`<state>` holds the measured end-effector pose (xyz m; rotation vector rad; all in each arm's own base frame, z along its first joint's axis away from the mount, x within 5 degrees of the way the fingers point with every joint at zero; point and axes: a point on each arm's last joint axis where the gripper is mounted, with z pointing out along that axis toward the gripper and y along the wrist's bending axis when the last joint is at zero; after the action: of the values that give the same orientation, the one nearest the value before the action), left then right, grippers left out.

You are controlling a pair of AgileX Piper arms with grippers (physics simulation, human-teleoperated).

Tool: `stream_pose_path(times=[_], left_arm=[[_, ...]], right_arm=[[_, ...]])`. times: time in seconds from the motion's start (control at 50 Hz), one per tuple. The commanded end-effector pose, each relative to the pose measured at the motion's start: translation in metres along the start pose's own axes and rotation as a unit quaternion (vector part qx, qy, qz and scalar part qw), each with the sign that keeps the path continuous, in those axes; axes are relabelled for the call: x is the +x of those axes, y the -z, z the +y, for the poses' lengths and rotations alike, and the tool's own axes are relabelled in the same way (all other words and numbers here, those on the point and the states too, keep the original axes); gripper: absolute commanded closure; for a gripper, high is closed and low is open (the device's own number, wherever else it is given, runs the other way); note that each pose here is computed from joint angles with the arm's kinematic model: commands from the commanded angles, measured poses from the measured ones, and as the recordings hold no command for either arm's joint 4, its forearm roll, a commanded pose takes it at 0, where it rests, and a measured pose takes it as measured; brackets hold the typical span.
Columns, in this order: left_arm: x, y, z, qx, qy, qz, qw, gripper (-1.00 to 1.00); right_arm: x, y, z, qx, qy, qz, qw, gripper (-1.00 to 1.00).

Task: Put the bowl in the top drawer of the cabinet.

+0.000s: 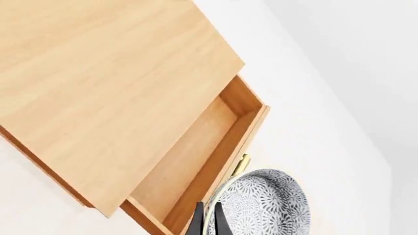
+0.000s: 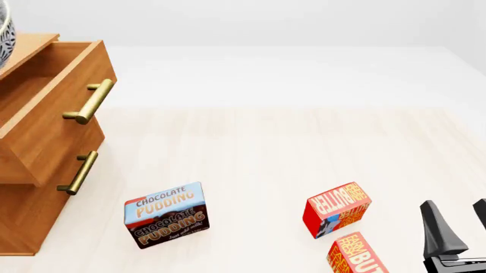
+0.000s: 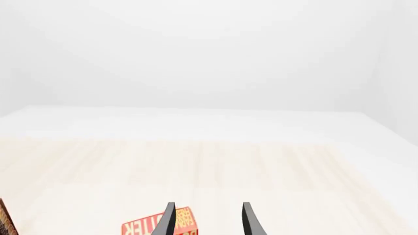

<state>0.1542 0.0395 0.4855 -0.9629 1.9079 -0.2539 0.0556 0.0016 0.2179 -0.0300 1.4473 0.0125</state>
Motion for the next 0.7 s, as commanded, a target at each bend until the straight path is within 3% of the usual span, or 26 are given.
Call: stream_pose_path(times=[0.02,0.44,0.7], left_arm=[[-0.008,-0.013,0.007,-0.020,0.036,-0.015,0.9990,1.00],[-0.036,-0.037,0.020,-0.069,0.091,-0.042,0.9926,1.00],[-0.038,-0.052,0.033,-0.095,0.115,-0.038,0.9880,1.00]], right_arm=[[0.000,0.000,0.000,0.000,0.001,0.000,1.0000,-1.00],[0.000,0.000,0.000,-0.001,0.001,0.000,1.0000,-1.00],[0.000,0.000,0.000,-0.001,0.001,0.000,1.0000,-1.00]])
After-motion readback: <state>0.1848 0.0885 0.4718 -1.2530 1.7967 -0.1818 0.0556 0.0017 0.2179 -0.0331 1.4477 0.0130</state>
